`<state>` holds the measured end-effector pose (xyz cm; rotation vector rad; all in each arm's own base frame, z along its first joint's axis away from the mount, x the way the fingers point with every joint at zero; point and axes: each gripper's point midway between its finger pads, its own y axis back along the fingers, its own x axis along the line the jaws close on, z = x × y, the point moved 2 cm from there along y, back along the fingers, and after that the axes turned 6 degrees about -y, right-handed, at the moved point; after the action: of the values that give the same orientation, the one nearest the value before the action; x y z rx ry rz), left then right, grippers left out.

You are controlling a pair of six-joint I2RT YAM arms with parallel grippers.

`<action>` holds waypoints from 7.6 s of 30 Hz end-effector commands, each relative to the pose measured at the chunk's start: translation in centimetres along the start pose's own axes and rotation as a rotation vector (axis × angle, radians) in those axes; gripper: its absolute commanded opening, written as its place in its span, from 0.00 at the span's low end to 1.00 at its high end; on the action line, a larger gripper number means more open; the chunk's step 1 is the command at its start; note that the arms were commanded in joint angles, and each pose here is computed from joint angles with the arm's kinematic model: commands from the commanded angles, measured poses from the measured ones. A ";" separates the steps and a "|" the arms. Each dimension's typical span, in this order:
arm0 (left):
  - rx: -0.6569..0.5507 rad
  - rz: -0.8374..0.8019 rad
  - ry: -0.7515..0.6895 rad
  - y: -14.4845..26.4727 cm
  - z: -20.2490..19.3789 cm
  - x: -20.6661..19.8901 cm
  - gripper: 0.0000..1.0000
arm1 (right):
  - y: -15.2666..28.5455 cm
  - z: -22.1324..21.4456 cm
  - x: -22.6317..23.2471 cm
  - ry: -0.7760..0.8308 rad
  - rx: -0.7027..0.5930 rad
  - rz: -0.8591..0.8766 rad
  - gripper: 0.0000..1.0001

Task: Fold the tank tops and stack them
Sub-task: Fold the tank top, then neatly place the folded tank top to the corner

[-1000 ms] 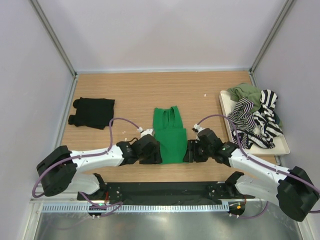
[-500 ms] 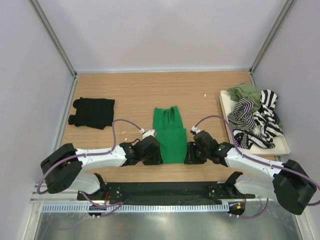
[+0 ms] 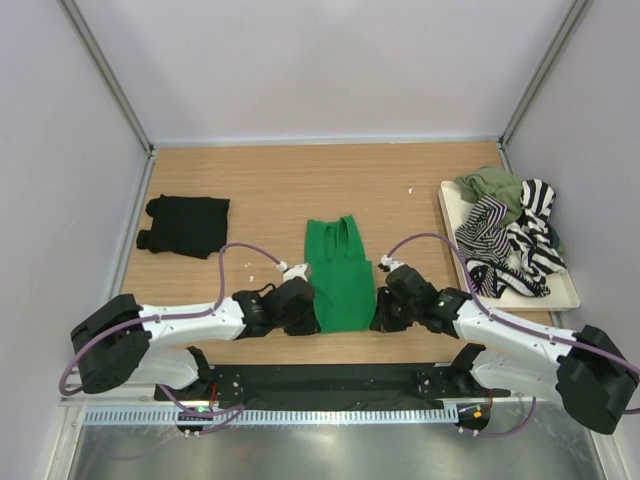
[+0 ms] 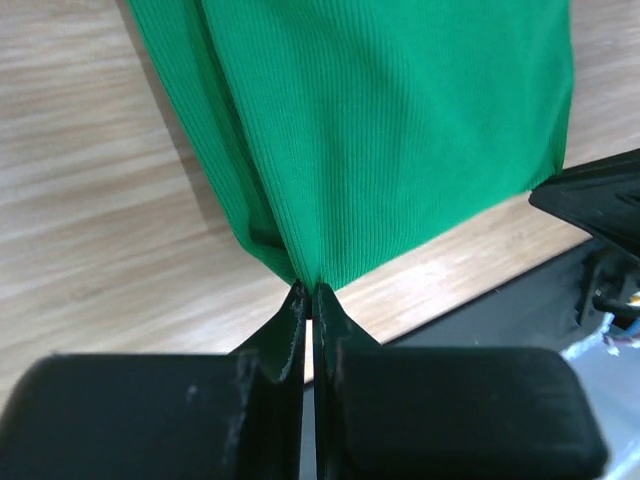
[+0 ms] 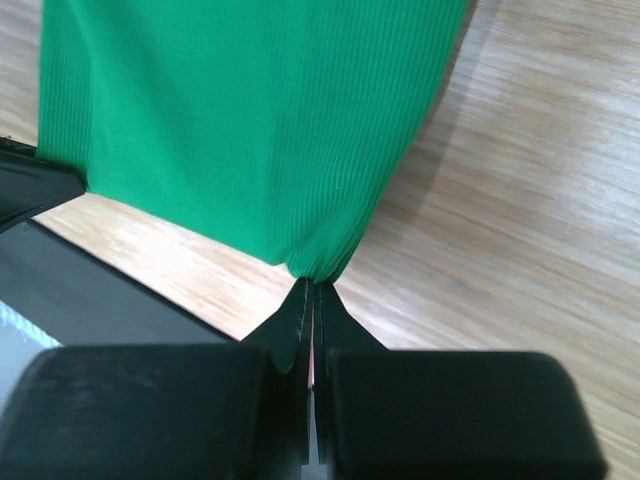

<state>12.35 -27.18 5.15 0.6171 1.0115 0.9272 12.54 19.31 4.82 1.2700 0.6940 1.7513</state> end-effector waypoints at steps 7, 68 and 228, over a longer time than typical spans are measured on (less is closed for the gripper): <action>-0.015 -0.078 0.032 3.0 -0.3 -0.9 0.00 | 3.3 1.2 1.9 0.005 -0.063 0.051 0.01; -0.232 -0.088 0.319 5.3 20.4 4.8 0.00 | 0.7 28.4 9.4 0.091 -0.355 -0.012 0.01; -0.034 0.826 0.136 1.7 24.1 22.2 0.00 | -7.3 17.5 0.7 -0.435 -0.125 0.188 0.46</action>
<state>38.39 -5.99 5.16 1.0714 0.8657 1.7331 29.48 22.76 4.95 1.6493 0.2634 1.5859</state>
